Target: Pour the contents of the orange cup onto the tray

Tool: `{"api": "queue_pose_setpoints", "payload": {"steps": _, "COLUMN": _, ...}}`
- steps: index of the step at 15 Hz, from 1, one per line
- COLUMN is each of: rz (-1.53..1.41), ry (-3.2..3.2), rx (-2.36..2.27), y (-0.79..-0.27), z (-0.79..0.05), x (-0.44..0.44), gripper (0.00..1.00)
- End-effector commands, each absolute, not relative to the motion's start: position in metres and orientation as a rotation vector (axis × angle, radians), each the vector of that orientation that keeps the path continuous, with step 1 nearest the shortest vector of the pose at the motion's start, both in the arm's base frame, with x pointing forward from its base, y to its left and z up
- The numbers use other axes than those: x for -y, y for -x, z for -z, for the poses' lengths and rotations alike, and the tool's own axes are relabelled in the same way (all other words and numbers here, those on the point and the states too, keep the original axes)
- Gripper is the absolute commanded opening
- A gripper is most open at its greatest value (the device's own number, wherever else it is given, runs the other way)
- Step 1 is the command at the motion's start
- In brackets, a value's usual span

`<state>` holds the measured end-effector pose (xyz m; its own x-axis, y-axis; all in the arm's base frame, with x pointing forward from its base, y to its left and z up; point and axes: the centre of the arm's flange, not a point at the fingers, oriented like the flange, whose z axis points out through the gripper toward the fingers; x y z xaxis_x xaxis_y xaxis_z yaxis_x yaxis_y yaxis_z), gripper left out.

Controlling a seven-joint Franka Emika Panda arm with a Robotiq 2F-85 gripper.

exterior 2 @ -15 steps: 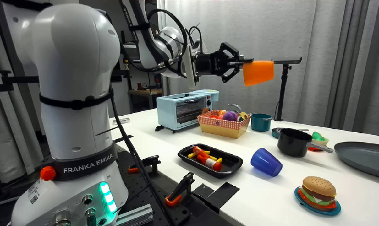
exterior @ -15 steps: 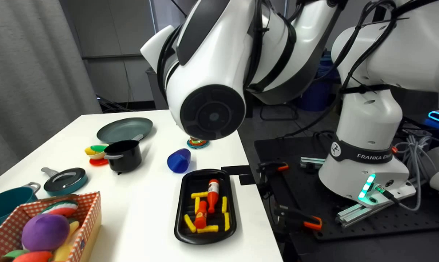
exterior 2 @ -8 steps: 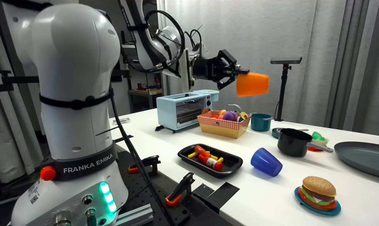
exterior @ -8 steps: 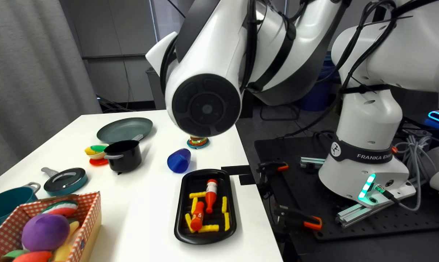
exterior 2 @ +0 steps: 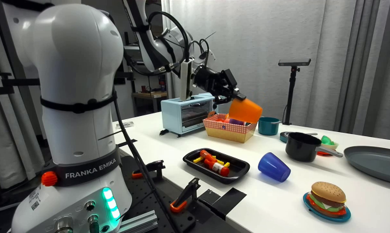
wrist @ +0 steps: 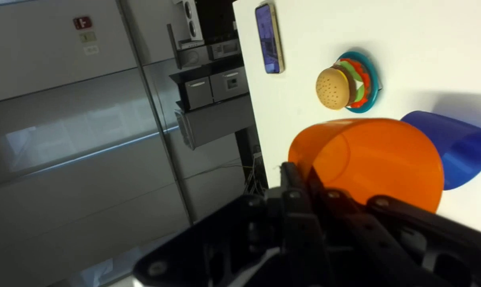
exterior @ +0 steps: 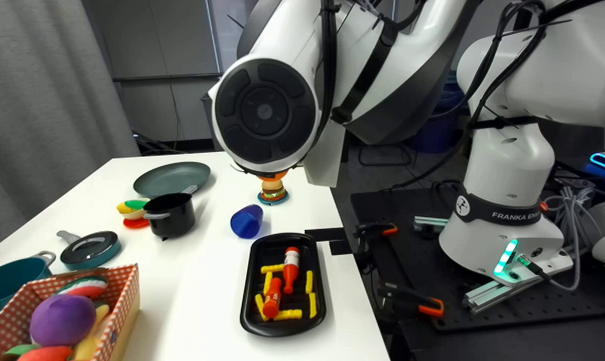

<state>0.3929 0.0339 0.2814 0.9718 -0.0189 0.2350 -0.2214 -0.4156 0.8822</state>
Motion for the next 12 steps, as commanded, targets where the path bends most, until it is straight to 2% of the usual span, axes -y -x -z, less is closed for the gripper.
{"api": "queue_pose_setpoints", "payload": {"steps": 1, "rz": -0.219, "ry": -2.102, "rx": 0.247, "y": -0.394, "z": -0.280, "x": -0.033, "gripper": 0.01}}
{"api": "queue_pose_setpoints", "payload": {"steps": 4, "rz": -0.210, "ry": -2.201, "rx": 0.299, "y": -0.395, "z": -0.275, "x": -0.036, "gripper": 0.01}}
{"api": "queue_pose_setpoints", "payload": {"steps": 5, "rz": -0.225, "ry": -2.229, "rx": 0.295, "y": -0.425, "z": -0.330, "x": -0.015, "gripper": 0.01}}
{"api": "queue_pose_setpoints", "payload": {"steps": 12, "rz": -0.236, "ry": -2.444, "rx": 0.407, "y": -0.469, "z": -0.410, "x": 0.027, "gripper": 0.01}}
